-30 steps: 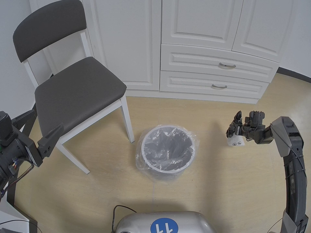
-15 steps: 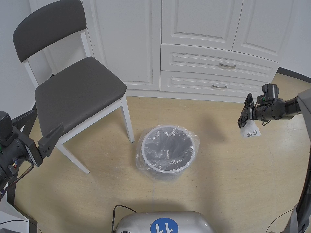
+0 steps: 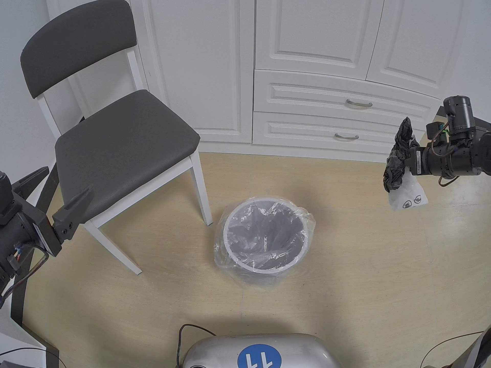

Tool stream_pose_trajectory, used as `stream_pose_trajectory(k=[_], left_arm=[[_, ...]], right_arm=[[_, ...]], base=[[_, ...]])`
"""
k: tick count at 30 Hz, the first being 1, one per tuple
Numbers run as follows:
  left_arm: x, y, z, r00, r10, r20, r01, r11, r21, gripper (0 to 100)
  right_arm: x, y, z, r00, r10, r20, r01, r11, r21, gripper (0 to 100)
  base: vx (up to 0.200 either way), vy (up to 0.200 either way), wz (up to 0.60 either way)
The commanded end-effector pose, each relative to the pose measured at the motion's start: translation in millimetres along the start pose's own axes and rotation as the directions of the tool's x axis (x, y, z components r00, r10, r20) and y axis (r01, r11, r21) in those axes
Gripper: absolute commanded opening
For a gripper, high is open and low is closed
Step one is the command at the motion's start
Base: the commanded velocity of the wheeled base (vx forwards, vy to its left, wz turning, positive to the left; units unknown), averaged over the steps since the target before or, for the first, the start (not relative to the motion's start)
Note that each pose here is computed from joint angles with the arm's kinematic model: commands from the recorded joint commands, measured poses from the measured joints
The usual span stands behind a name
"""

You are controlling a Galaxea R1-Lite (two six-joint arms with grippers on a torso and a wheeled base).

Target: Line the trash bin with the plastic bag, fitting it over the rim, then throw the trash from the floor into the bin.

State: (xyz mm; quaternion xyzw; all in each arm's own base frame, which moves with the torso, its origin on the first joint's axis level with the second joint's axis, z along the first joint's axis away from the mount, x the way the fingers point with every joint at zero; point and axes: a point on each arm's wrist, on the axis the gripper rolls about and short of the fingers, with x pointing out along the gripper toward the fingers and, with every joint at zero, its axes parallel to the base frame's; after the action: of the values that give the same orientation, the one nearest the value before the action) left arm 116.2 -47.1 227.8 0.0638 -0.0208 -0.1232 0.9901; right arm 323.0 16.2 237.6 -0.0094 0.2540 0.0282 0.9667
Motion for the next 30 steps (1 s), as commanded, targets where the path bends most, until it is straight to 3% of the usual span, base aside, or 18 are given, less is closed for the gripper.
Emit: stream_pose_trajectory(k=[1,6,12,13,15,16,17,22,30], left_arm=[[-1,1,4,0.999,0.009,0.037,-0.009,1.0,-0.003,100],[-1,1,4,0.999,0.008,0.039,-0.008,1.0,-0.003,100],[-2,2,6,0.999,0.011,0.048,-0.011,1.0,-0.003,100],[-5,2,7,0.998,0.011,0.058,-0.011,1.0,-0.004,100],[-6,2,8,0.998,0.01,0.065,-0.01,1.0,-0.003,100],[-6,2,8,0.998,0.01,0.065,-0.01,1.0,-0.003,100],[-6,2,8,0.998,0.011,0.068,-0.01,1.0,-0.002,100],[-6,3,11,0.997,0.012,0.078,-0.012,1.0,-0.005,100],[-8,4,15,0.995,0.015,0.096,-0.014,1.0,-0.009,100]], right_arm=[[-89,32,-9,0.986,0.123,0.114,-0.115,0.991,-0.07,0],[-117,53,-25,0.967,0.221,0.127,-0.205,0.97,-0.131,0],[-130,83,-57,0.915,0.383,0.127,-0.339,0.9,-0.274,0],[-127,92,-67,0.898,0.422,0.124,-0.369,0.876,-0.31,0],[-122,101,-76,0.879,0.459,0.131,-0.394,0.853,-0.344,0],[-122,101,-76,0.879,0.459,0.131,-0.394,0.853,-0.344,0],[-116,111,-83,0.859,0.49,0.149,-0.414,0.835,-0.362,0],[-100,131,-92,0.833,0.523,0.18,-0.434,0.82,-0.373,0],[-61,169,-112,0.811,0.538,0.23,-0.456,0.828,-0.328,0]], base=[[0.0,0.0,0.0],[0.0,0.0,0.0],[0.0,0.0,0.0],[0.0,0.0,0.0],[0.0,0.0,0.0],[0.0,0.0,0.0],[0.0,0.0,0.0],[0.0,0.0,0.0],[0.0,0.0,0.0]])
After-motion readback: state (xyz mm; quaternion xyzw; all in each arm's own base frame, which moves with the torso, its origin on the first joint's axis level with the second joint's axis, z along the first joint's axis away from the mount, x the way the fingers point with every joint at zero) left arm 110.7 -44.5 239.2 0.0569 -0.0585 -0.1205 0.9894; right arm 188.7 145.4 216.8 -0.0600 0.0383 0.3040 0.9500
